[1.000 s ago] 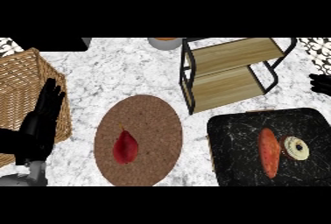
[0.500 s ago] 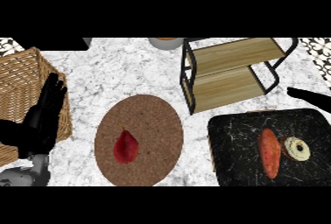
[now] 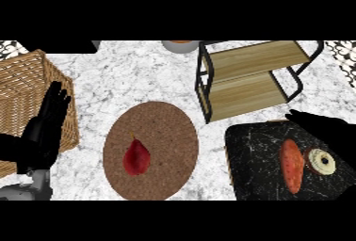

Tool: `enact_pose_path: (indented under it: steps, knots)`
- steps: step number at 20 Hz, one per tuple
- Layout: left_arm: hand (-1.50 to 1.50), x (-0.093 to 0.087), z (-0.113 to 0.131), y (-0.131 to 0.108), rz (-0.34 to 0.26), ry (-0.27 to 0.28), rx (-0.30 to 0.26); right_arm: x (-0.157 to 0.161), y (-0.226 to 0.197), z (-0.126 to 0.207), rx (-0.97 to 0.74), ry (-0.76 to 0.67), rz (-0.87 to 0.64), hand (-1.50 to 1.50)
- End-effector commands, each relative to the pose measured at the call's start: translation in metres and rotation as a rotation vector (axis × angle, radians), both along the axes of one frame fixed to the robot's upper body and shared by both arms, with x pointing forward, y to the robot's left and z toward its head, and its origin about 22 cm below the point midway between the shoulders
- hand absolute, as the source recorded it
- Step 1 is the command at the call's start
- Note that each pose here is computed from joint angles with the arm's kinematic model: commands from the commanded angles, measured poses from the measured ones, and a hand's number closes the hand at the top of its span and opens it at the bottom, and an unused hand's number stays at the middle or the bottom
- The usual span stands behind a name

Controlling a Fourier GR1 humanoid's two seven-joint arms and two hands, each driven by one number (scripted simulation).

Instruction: Pick the sweet potato from the tray and place it in the tiered shelf

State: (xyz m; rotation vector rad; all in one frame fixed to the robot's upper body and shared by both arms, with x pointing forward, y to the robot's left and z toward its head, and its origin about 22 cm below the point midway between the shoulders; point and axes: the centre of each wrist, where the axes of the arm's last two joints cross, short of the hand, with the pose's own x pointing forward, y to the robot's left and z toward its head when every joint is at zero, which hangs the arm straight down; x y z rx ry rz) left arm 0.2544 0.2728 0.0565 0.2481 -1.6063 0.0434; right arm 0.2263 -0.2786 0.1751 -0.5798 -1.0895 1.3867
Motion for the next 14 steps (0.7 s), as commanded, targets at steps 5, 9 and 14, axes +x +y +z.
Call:
enact_pose_path:
  steps: [5,9,14]
  knots:
    - [0.0,0.014,0.02,-0.019,-0.001,0.017,-0.001,-0.004,-0.001,-0.032,-0.132,-0.007,-0.079,-1.5]
    - [0.0,0.015,0.005,-0.012,0.009,-0.009,0.001,0.006,-0.003,-0.058,-0.096,0.015,-0.052,-1.5]
    - [0.0,0.003,0.009,-0.011,0.01,-0.001,0.008,0.019,0.011,-0.083,-0.093,0.021,-0.059,-1.5]
